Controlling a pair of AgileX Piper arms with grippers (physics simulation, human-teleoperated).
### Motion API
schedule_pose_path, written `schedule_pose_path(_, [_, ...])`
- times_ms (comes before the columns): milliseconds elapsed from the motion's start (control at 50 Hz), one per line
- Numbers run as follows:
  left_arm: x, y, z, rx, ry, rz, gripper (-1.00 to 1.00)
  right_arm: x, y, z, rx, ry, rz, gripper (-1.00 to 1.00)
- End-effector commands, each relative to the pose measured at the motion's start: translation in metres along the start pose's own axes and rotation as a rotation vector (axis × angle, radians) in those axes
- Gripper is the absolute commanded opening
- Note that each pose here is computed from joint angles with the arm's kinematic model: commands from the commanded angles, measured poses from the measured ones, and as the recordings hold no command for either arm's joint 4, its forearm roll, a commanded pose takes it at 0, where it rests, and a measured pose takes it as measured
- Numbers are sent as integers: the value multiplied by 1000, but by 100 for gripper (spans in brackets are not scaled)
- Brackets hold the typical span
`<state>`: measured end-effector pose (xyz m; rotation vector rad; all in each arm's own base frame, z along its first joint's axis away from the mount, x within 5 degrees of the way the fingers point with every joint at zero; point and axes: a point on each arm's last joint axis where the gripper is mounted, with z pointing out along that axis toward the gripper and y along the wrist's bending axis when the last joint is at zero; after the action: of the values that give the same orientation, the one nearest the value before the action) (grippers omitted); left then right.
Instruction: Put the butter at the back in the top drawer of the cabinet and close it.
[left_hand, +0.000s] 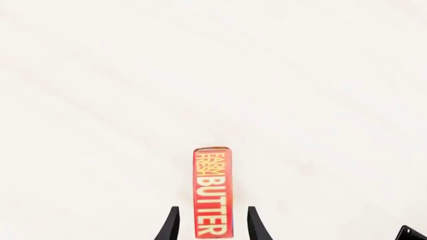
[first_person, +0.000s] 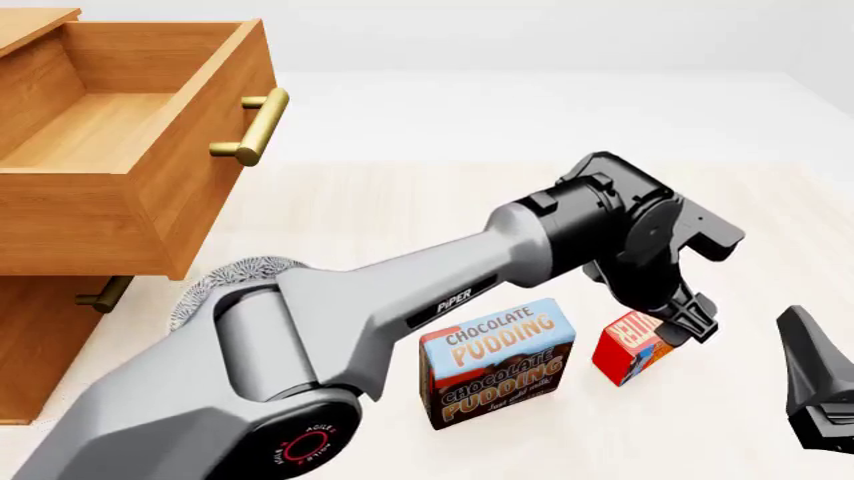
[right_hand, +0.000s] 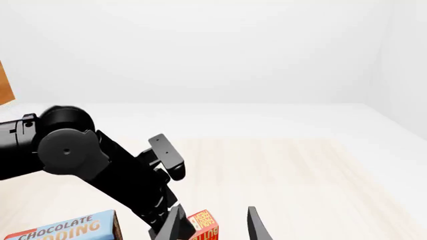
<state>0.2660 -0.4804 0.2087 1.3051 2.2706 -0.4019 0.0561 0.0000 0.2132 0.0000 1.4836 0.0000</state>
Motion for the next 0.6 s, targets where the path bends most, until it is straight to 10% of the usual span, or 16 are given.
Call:
schedule_pose_path(20, [1, -1, 5, 1, 3, -6, 100, 0, 0, 0, 0, 0, 0, 100])
schedule_pose_path(600, [6, -4, 14, 4, 10, -19, 100, 0, 0, 0, 0, 0, 0, 100])
